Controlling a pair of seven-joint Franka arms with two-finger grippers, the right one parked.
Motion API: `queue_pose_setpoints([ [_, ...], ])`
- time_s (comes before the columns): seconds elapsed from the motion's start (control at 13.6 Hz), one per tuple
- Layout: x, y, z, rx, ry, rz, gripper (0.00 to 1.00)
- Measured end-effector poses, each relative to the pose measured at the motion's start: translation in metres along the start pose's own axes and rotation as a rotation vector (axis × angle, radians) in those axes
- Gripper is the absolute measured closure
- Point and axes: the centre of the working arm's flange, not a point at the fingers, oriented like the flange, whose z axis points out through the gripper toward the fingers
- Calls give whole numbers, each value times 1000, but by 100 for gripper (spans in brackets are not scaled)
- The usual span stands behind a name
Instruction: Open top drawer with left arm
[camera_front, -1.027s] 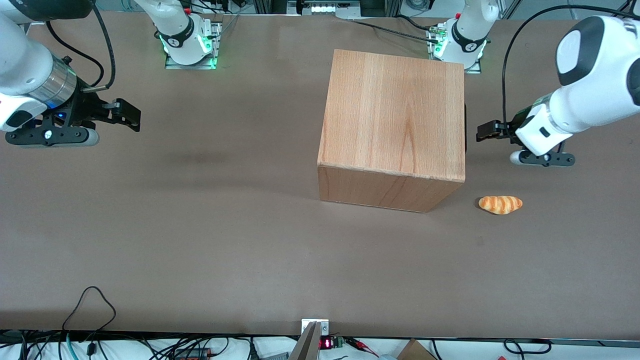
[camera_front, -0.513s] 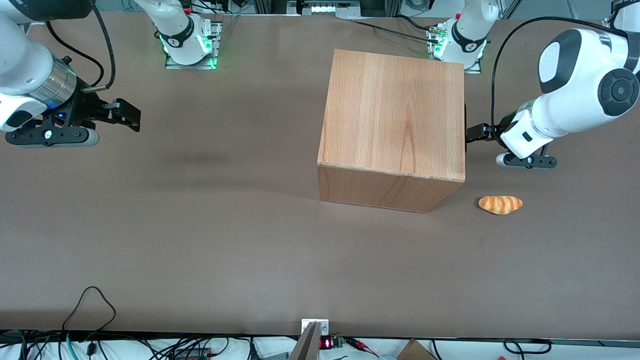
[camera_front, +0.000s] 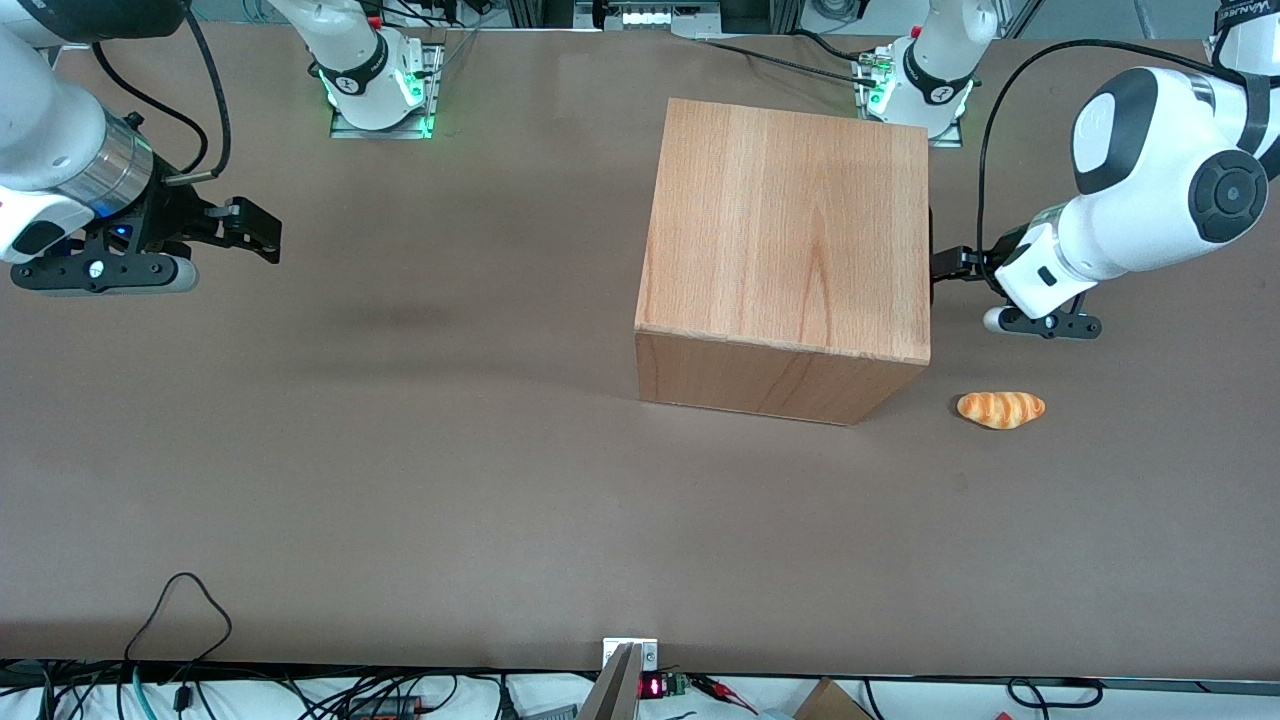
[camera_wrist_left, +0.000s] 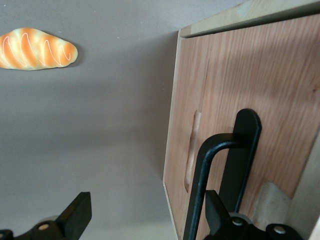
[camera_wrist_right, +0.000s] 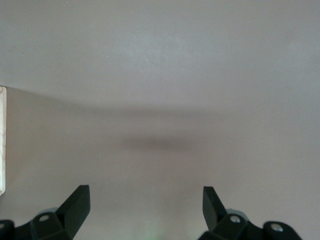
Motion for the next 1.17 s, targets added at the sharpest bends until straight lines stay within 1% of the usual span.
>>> queue_pose_setpoints([
  [0.73,1,-2,5,-3,-9,27,0],
  [0.88,2,-3,5,-13,-11,36,0],
  [0.95,2,-3,7,-23,-13,45,0],
  [1.17,5,-5,20,-30,-40,54,0],
])
